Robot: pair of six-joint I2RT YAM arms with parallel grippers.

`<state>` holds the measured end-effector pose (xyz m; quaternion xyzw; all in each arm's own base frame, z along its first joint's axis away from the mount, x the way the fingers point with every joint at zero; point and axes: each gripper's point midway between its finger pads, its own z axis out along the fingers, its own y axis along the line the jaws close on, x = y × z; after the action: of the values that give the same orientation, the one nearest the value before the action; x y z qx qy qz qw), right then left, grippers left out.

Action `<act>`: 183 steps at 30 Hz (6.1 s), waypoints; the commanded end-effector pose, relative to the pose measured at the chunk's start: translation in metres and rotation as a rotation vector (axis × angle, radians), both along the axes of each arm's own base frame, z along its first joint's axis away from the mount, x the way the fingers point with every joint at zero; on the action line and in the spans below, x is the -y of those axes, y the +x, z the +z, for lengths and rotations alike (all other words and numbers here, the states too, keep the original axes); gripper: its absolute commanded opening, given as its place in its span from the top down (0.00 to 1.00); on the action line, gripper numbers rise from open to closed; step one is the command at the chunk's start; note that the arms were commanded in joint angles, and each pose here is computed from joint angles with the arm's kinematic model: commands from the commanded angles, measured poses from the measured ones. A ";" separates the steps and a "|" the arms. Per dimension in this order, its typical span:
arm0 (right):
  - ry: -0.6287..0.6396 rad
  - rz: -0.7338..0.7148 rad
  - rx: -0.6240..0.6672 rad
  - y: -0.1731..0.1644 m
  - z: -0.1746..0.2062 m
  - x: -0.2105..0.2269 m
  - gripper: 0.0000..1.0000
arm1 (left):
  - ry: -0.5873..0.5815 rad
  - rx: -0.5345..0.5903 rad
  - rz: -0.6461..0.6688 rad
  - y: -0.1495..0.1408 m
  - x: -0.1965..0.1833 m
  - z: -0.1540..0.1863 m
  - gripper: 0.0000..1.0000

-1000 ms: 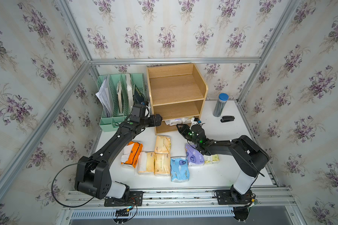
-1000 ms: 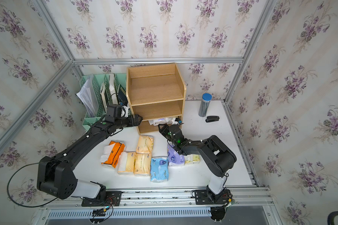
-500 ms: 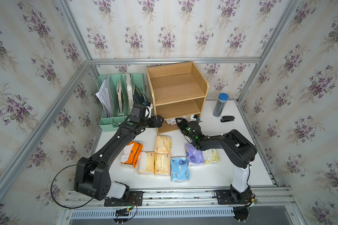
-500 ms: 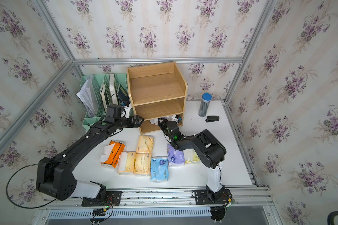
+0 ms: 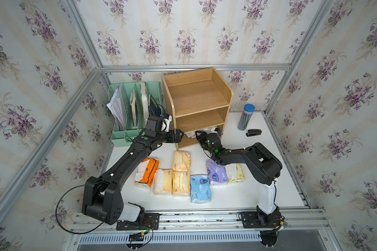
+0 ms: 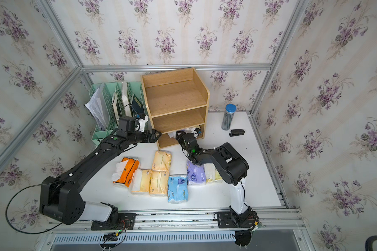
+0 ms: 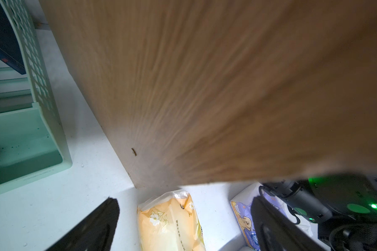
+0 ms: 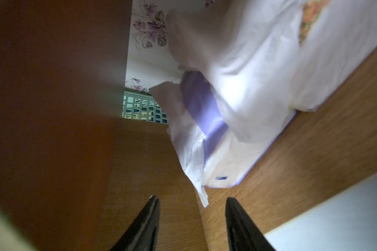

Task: Remove the tissue boxes from the shelf
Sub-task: Pick up a box of tissues from the shelf, then place the box of tissues at the center of the board, then move the box of tissues to the center of the board.

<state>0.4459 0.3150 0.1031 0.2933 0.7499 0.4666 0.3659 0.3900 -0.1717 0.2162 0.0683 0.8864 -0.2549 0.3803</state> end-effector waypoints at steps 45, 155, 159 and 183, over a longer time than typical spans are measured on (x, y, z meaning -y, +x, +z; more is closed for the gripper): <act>0.019 -0.108 -0.107 0.045 -0.046 0.015 0.52 | -0.018 -0.007 -0.068 -0.004 0.010 -0.011 0.01; -0.547 0.451 -0.104 -0.078 -0.046 -0.002 0.71 | 0.032 0.052 -0.010 -0.007 0.019 0.024 0.01; -0.560 0.450 -0.127 -0.085 -0.054 0.006 0.88 | 0.032 0.058 -0.018 -0.007 0.023 0.026 0.01; -0.596 0.511 -0.112 -0.147 -0.045 0.036 0.83 | 0.064 0.048 0.001 0.000 0.028 0.024 0.01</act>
<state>0.3050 0.2759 0.0569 0.0047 0.9203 0.2777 0.2754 0.3858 -0.2002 0.2338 0.0885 0.8888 -0.2283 0.3874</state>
